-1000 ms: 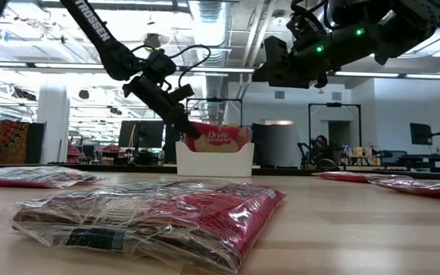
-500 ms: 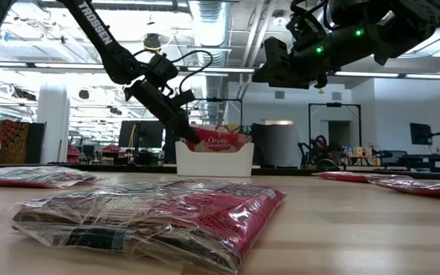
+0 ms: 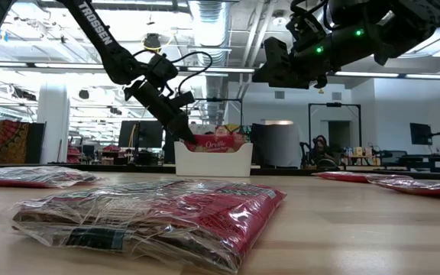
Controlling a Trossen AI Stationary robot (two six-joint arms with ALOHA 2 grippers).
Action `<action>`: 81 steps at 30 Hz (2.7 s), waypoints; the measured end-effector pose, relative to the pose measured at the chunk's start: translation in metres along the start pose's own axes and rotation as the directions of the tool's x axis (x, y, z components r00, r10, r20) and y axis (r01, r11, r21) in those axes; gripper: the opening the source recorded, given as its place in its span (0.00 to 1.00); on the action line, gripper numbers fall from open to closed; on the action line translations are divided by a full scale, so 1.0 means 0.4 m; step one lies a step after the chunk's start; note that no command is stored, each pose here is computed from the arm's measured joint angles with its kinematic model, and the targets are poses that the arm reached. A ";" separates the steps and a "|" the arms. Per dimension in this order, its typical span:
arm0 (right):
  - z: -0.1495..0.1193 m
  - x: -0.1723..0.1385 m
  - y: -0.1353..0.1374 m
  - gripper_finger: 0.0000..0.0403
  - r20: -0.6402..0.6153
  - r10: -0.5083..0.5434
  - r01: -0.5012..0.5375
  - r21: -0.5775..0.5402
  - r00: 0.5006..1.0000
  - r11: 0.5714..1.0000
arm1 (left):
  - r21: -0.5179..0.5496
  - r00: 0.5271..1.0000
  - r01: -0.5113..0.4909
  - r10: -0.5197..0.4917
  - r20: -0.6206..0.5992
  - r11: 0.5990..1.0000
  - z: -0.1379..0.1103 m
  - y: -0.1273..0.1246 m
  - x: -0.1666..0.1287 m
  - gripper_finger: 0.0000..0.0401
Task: Sort popcorn bags into baskets
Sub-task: Put the red popcorn bag into the white bin
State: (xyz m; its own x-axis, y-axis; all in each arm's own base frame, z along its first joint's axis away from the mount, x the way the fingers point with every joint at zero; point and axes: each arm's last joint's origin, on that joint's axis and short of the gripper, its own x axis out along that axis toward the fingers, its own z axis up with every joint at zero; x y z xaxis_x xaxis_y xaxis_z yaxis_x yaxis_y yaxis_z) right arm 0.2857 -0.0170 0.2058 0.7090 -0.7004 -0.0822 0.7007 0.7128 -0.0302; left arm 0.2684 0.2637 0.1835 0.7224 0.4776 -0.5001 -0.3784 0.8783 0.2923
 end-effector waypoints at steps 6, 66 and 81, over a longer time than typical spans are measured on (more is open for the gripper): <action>0.000 0.000 0.000 0.72 0.000 0.001 -0.001 0.000 1.000 1.000 | 0.029 0.999 -0.044 0.045 -0.021 0.999 0.001 -0.001 0.000 0.17; -0.019 -0.086 -0.196 0.72 -0.498 -0.197 0.260 0.059 0.844 0.964 | 0.040 0.970 0.163 -0.168 0.174 0.986 0.155 -0.080 -0.240 0.18; -0.072 -0.119 -0.259 0.70 -0.743 -0.254 0.412 0.032 0.619 0.911 | 0.097 0.943 0.273 -0.286 0.172 0.957 0.133 -0.279 -0.247 0.18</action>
State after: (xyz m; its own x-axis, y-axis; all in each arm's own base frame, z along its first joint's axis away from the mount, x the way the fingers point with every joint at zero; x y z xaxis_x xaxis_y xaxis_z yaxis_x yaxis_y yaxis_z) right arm 0.1771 -0.0567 0.1842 0.2018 -0.5879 -0.7833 0.9326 0.3598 -0.0298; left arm 0.2700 0.1172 0.2437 0.8888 0.1952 -0.4146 -0.1089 0.9688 0.2228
